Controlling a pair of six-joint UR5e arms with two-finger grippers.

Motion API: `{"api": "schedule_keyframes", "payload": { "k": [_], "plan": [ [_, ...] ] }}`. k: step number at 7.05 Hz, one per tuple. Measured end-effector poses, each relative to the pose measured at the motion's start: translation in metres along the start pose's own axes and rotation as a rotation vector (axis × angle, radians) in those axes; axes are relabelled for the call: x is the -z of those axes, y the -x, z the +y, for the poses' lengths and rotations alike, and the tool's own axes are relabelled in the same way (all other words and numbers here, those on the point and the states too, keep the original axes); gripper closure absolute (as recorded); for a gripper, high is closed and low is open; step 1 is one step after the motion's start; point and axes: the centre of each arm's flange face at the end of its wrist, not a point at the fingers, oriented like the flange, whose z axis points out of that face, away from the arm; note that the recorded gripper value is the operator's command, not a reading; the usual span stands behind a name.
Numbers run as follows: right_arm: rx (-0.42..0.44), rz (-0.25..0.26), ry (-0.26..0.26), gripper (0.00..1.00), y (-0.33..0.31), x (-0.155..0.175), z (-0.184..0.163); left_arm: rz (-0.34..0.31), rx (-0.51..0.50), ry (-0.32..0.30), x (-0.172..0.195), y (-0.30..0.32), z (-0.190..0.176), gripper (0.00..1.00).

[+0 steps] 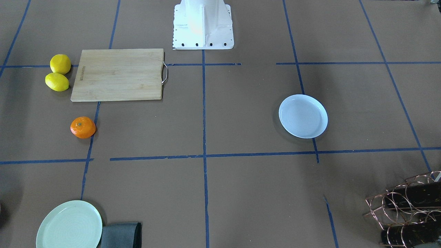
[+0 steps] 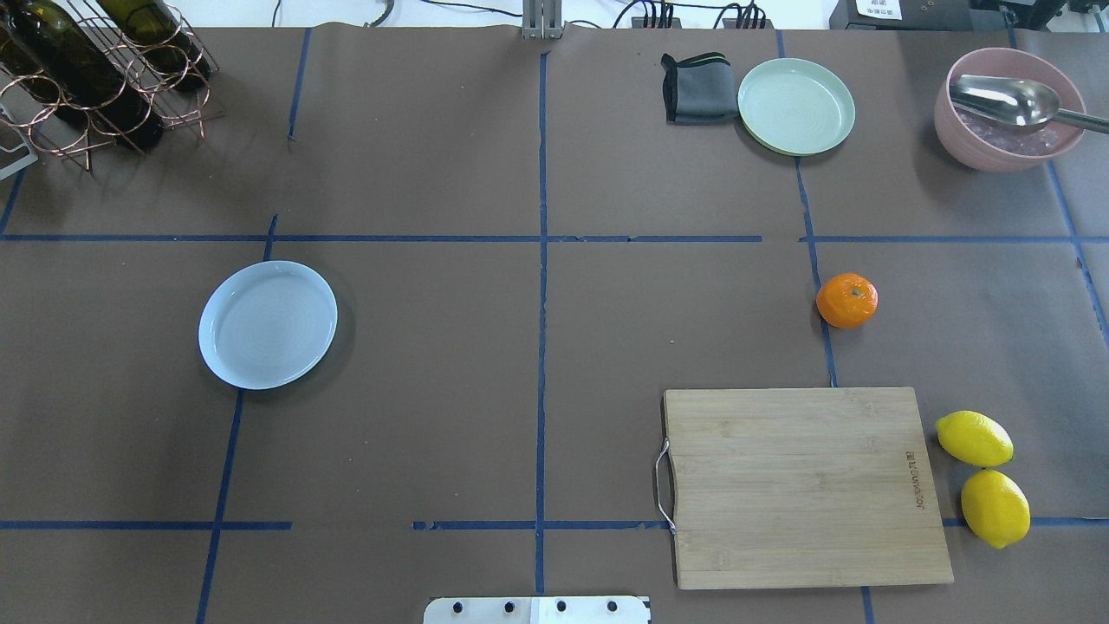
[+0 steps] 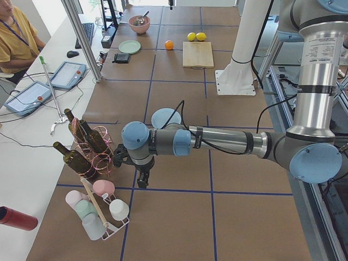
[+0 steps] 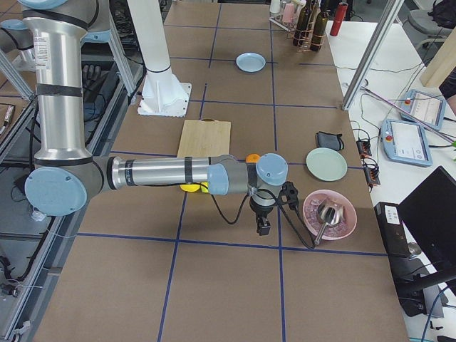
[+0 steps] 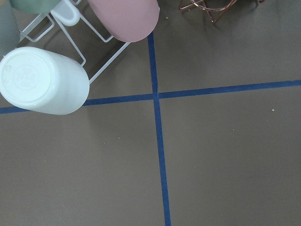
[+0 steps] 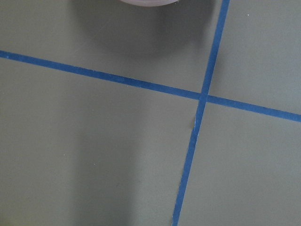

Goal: Pick orange to plate

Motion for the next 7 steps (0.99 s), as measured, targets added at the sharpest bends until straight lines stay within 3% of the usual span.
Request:
{"api": "schedule_keyframes", "payload": {
  "k": [5, 6, 7],
  "plan": [
    [0.004, -0.016, -0.003, 0.0, 0.002, 0.0, -0.002, -0.072, -0.124, -0.037, 0.02, -0.019, -0.008, 0.0],
    [0.005, -0.015, -0.004, 0.0, 0.002, 0.0, -0.004, -0.073, -0.158, -0.066, 0.025, -0.029, -0.01, 0.0],
    [0.01, -0.015, -0.008, 0.0, 0.004, 0.002, -0.006, -0.03, -0.214, -0.099, 0.028, -0.051, -0.014, 0.0]
  ]
}}
